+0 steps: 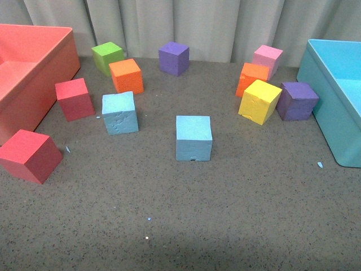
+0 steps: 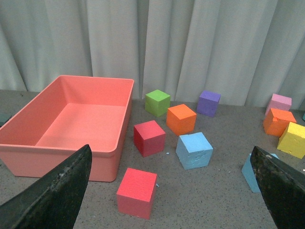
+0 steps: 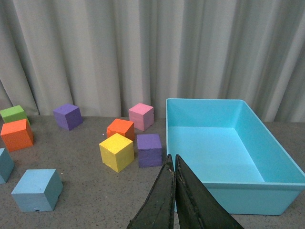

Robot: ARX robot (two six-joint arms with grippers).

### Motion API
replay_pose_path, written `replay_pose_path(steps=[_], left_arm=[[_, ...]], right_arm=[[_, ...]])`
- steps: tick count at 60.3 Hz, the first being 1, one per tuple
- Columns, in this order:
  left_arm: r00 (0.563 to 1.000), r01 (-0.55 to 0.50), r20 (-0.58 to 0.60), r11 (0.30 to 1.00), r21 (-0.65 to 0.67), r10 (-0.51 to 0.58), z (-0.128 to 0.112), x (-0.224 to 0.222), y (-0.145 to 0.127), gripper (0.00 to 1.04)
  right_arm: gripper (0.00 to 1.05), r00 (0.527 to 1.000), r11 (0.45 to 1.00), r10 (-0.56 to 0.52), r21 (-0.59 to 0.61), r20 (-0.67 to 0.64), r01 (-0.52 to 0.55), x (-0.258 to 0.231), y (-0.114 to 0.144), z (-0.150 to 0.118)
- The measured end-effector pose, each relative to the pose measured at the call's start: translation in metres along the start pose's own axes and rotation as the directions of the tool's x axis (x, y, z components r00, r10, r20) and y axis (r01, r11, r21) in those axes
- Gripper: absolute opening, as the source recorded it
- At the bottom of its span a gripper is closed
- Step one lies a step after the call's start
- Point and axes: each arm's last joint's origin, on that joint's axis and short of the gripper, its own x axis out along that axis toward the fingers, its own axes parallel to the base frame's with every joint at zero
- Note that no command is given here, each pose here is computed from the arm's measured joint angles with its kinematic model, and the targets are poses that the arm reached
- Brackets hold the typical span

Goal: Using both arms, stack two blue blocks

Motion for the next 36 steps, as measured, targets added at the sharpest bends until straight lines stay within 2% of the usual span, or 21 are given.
replay_pose_path(steps=[19,32,36], left_arm=[[1.000,0.000,0.000,1.000,0.000,0.000,0.000,0.000,0.000,0.98],[1.000,0.000,0.000,1.000,0.000,0.000,0.000,0.000,0.000,0.98],[1.000,0.000,0.000,1.000,0.000,0.000,0.000,0.000,0.000,0.98]], right_arm=[[0.01,0.999,1.000,0.003,0.000,-0.035,-0.003,-0.011,0.000,-0.005],[0.01,1.000,1.000,0.003,0.000,-0.006,-0.003,-0.014,0.000,-0.003],[0.11,1.000,1.000,0.003,0.000,-0.006,-0.003,-0.014,0.000,-0.003]])
